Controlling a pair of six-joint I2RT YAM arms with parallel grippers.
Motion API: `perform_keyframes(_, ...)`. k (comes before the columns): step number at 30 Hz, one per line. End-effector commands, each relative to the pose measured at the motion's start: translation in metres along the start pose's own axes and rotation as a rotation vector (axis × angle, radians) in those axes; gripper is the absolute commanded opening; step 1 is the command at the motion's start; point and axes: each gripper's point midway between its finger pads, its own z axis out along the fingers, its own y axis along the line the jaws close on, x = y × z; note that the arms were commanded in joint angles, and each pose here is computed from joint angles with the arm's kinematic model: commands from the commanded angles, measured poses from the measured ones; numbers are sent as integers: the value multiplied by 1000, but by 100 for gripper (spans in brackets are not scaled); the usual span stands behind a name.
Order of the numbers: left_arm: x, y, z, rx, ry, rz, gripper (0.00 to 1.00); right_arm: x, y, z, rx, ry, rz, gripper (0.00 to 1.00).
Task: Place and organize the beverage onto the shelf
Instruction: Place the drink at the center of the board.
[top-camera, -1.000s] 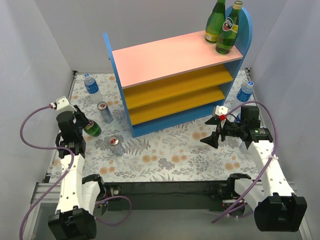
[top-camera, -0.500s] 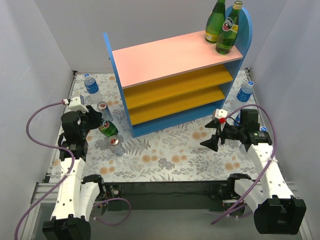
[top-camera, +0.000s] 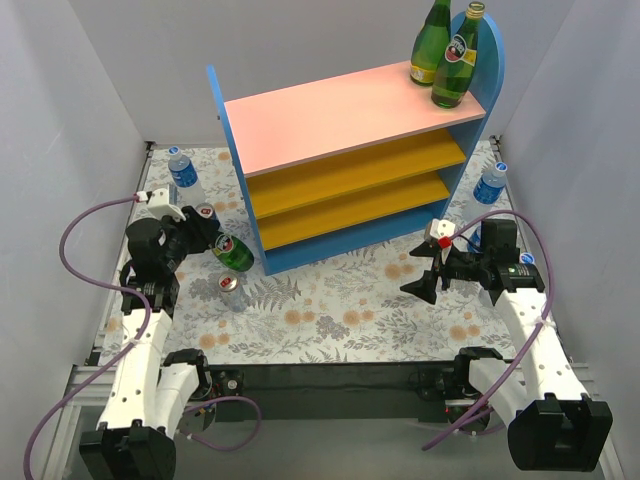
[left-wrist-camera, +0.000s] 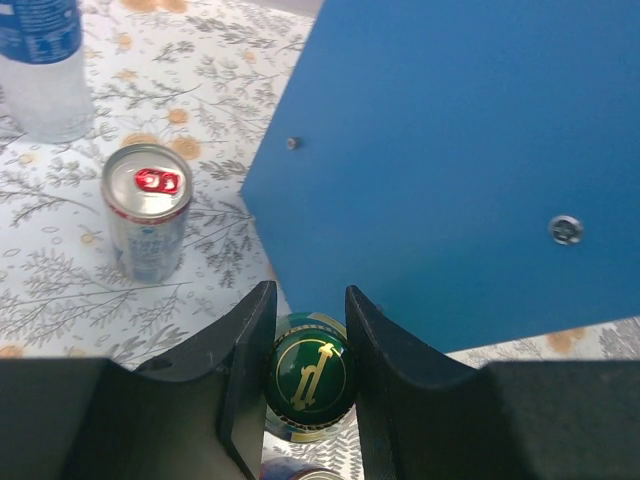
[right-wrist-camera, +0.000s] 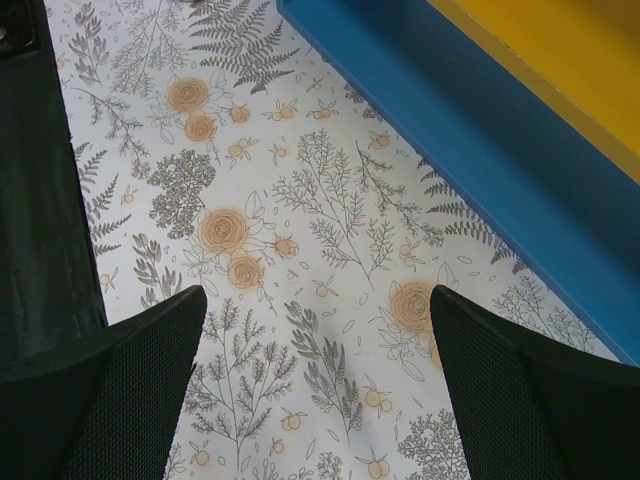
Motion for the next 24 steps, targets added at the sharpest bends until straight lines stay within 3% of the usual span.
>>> perform_keyframes(1, -55, -45, -13, 169, -173, 59, 0, -1, 5, 1, -18, -23, -9, 98)
perform_keyframes(24, -39, -97, -33, 408, -99, 100, 0, 0, 6, 1, -19, -23, -4, 98)
